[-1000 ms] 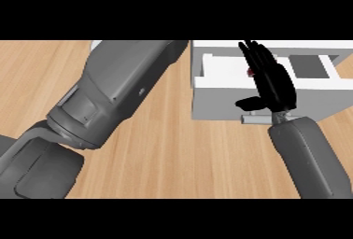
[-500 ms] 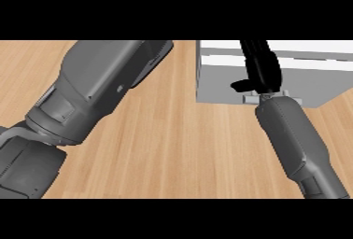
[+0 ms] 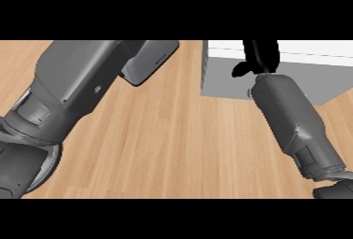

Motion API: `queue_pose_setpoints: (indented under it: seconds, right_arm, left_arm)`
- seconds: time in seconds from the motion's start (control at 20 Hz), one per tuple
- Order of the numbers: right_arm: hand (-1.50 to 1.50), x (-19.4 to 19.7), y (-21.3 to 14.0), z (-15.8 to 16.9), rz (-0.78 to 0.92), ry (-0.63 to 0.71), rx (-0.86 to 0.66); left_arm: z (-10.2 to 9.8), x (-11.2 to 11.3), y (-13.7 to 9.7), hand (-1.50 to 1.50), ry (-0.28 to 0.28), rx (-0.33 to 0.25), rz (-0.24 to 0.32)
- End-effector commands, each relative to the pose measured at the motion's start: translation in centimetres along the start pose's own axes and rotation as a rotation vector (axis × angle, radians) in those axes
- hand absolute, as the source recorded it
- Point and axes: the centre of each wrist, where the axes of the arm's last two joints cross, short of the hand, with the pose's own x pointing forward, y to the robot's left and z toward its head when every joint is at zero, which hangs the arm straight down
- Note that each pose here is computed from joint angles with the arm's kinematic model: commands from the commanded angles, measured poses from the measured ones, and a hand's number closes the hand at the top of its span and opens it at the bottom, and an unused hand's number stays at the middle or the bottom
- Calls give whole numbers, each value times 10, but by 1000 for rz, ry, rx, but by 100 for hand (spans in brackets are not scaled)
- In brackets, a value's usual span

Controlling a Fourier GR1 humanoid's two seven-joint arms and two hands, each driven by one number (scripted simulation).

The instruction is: Pick up the can, place it into the drawer and close the drawer

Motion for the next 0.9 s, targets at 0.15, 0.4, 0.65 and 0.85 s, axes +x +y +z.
queue_pose_setpoints:
  seconds: [0.15,0.4,0.65,0.85]
  right_arm:
    - [-150,7,-20,-33,3,1,-58]
    - [-150,21,-30,-48,-42,17,-87]
    - [-150,36,-37,-56,-214,-29,-98]
    - [-150,34,-25,-47,-228,-40,-87]
  left_arm:
    - [6,-25,20,-150,23,-26,-1]
    - [11,-24,24,-150,-7,-27,6]
    - [12,-24,45,-150,21,-14,12]
    - [17,-25,61,-150,0,-17,2]
